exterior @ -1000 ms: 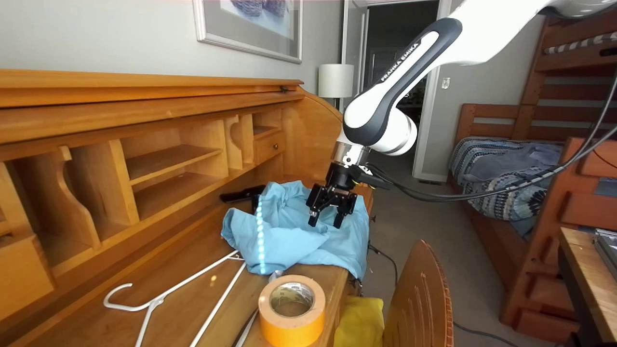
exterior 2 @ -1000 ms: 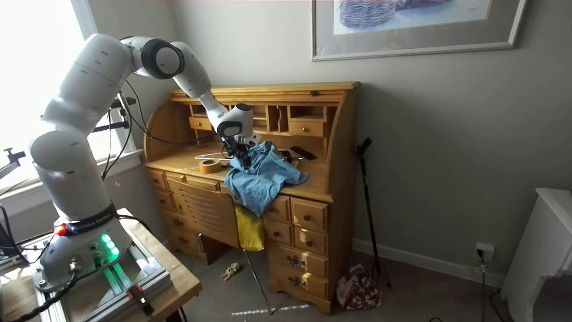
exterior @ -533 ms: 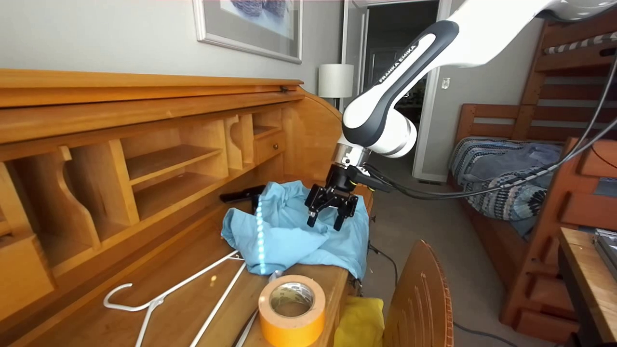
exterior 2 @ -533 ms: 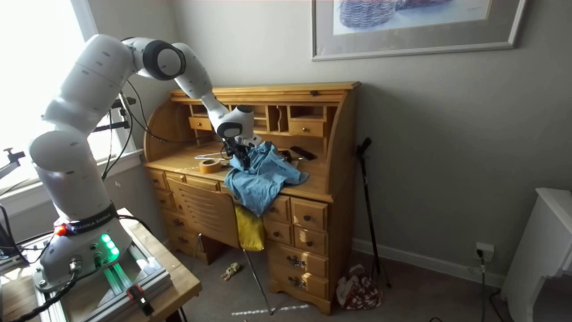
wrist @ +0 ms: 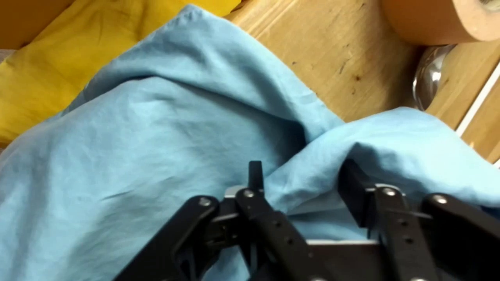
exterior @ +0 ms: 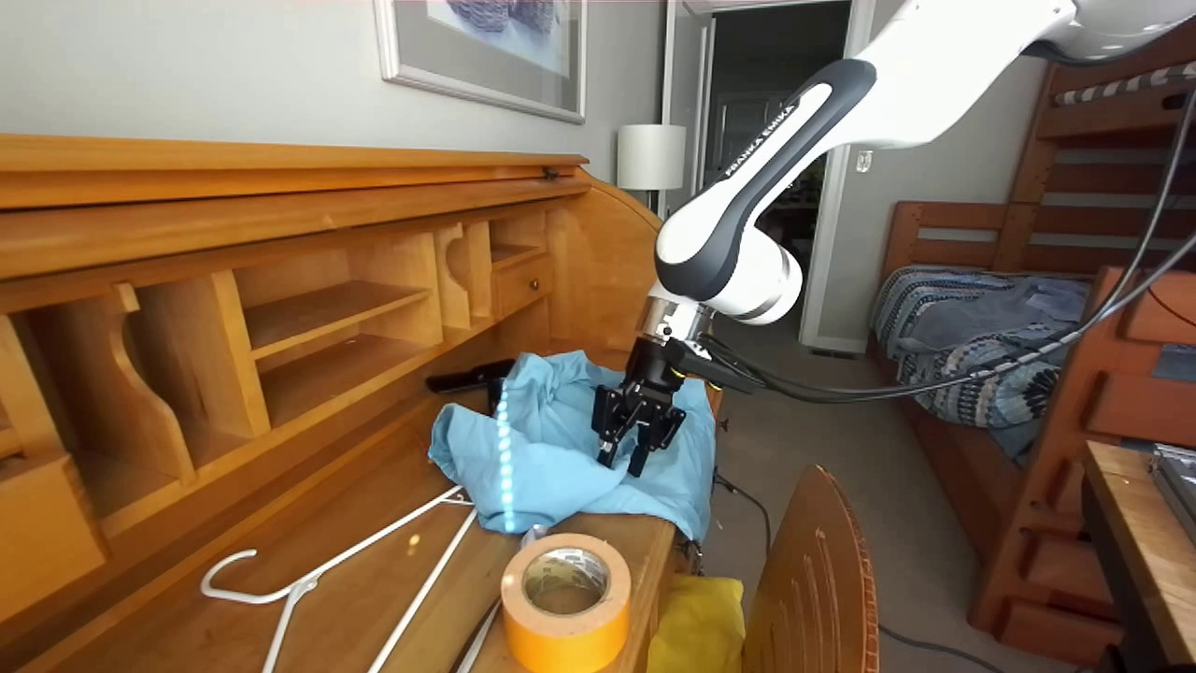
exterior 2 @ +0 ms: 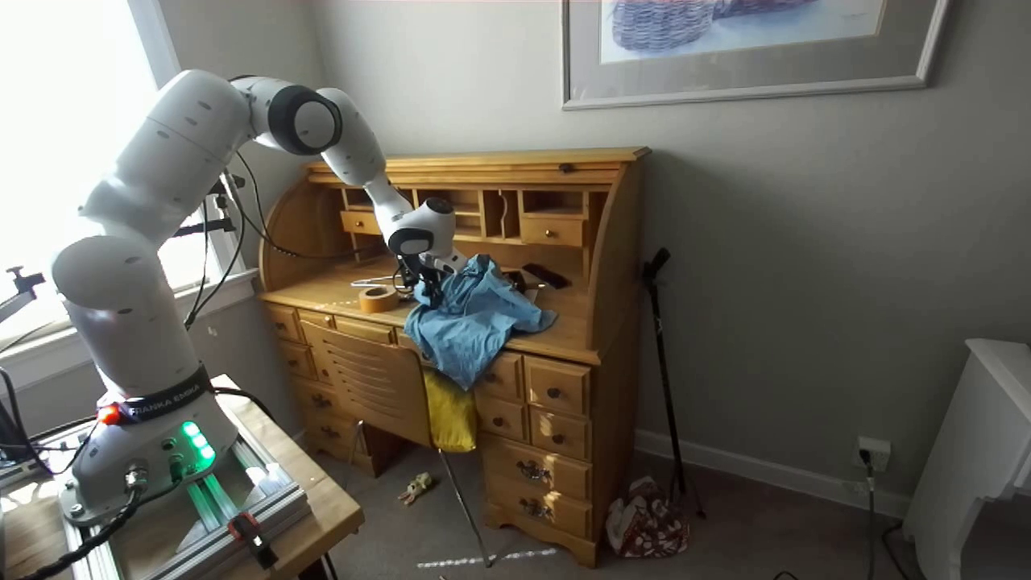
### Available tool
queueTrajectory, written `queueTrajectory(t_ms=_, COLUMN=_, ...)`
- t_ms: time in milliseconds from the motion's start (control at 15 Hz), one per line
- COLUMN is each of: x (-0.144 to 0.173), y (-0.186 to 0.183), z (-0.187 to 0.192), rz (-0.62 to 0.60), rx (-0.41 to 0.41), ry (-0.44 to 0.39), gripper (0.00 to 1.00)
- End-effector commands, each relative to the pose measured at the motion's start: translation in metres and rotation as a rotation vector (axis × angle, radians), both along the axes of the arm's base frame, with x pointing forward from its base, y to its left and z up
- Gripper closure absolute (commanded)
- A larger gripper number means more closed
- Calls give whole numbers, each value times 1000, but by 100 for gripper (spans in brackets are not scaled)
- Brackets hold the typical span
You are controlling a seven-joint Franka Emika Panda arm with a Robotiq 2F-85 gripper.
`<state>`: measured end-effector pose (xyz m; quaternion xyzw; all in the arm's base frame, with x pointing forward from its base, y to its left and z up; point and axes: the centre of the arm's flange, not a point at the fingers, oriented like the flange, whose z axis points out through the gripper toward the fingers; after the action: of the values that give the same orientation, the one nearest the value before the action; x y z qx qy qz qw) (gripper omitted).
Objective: Move the blue cloth
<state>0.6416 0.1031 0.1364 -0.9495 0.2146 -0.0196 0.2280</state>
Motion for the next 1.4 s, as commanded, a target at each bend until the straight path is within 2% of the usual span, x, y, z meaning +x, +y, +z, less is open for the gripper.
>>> queueTrajectory(t_ms=0, x=4, y=6, z=-6, rz=-1, rx=28, ry=-11, gripper=77)
queueTrajectory(t_ms=200, x=4, y=7, z=-8, rz=5, rx=28, ry=-10, gripper=97)
queueTrajectory(t_ms=333, x=5, y=8, z=-7, rz=12, rx=24, ry=-10, gripper=100)
queueTrajectory(t_ms=467, x=9, y=22, z=14, rz=100, rx=-1, ry=-64, gripper=100)
queueTrajectory(t_ms=533, x=9, y=41, z=30, rz=162, rx=-42, ry=-93, gripper=100)
queueTrajectory(t_ms=867, x=-16, y=144, z=75, rz=417, rx=-144, ry=-176, gripper=100)
queueTrajectory(t_ms=1200, x=-42, y=219, z=75, rz=698, rx=-223, ry=-258, gripper=100)
queueTrajectory(t_ms=1267, x=-43, y=226, z=72, rz=749, rx=-239, ry=-273, gripper=73)
queueTrajectory(t_ms=1333, x=-44, y=230, z=71, rz=798, rx=-257, ry=-287, gripper=71)
